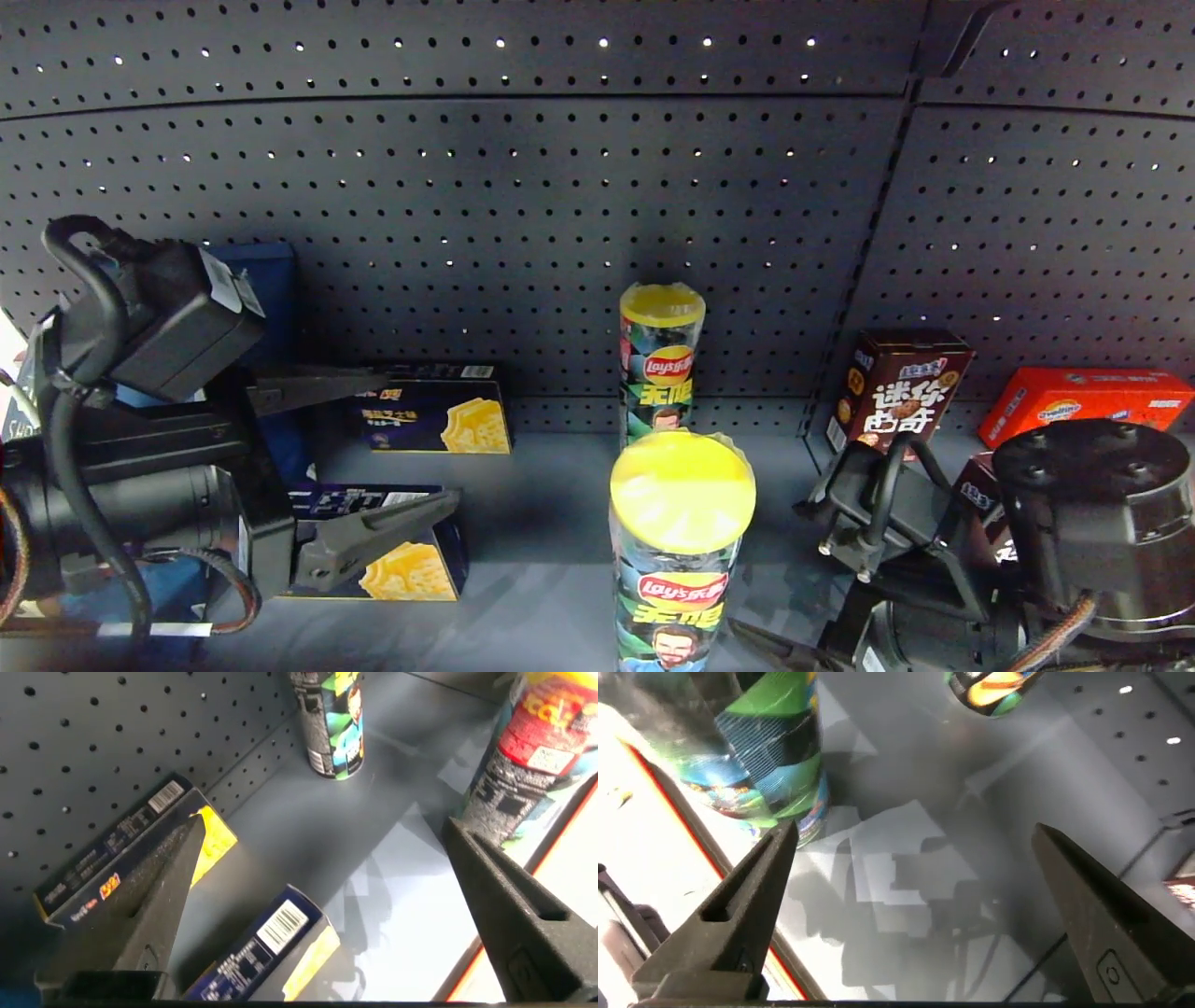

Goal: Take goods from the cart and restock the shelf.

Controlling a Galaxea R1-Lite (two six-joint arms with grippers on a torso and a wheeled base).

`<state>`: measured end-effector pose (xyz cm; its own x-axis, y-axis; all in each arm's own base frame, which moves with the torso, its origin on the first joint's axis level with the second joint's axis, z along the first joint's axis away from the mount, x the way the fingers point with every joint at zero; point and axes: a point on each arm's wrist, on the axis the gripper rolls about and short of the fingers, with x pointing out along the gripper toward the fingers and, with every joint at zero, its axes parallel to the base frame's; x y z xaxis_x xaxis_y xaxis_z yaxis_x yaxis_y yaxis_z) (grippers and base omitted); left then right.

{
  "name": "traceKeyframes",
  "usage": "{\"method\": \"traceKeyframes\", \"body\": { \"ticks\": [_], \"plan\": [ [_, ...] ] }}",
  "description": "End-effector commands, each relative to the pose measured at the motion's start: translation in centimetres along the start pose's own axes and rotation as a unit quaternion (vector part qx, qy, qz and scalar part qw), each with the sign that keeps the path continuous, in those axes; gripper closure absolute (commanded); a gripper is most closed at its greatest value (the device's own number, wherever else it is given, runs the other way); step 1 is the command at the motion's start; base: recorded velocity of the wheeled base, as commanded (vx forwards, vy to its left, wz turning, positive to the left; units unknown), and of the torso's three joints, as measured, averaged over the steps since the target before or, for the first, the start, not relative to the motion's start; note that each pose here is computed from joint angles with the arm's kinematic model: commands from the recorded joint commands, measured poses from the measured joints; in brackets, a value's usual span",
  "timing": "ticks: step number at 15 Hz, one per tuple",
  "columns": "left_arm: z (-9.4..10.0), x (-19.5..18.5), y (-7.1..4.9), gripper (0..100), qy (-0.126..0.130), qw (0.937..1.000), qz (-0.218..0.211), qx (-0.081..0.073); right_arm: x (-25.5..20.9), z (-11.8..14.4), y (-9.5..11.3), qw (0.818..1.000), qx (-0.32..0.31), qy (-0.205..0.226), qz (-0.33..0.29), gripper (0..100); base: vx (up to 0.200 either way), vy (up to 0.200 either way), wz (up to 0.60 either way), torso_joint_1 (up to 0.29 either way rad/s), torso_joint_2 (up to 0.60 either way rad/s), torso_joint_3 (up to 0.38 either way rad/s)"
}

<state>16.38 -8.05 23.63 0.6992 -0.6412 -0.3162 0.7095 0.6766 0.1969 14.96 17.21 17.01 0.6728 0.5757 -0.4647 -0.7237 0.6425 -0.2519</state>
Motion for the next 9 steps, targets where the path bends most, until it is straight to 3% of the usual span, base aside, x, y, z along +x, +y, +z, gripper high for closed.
{"method": "traceKeyframes", "body": {
  "ticks": [1,6,9],
  "plan": [
    [-0.2,-0.6,-0.3,0,-0.003,1.0,0.001,0.001,-0.5,0.8,-1.2,0.999,0.013,-0.018,-0.023,0,0.0,0.0,0.0,0.0,0.0,0.0],
    [-0.3,-0.6,-0.3,0,-0.002,1.0,0.001,0.001,-0.5,2.4,-2.5,0.998,0.024,-0.043,-0.045,0,0.0,0.0,0.0,0.0,0.0,0.0],
    [-0.3,-0.5,-0.3,0,-0.002,1.0,0.0,0.0,0.0,3.5,-4.8,0.994,0.039,-0.051,-0.086,0,0.0,0.0,0.0,0.0,0.0,0.0]
  ]
}}
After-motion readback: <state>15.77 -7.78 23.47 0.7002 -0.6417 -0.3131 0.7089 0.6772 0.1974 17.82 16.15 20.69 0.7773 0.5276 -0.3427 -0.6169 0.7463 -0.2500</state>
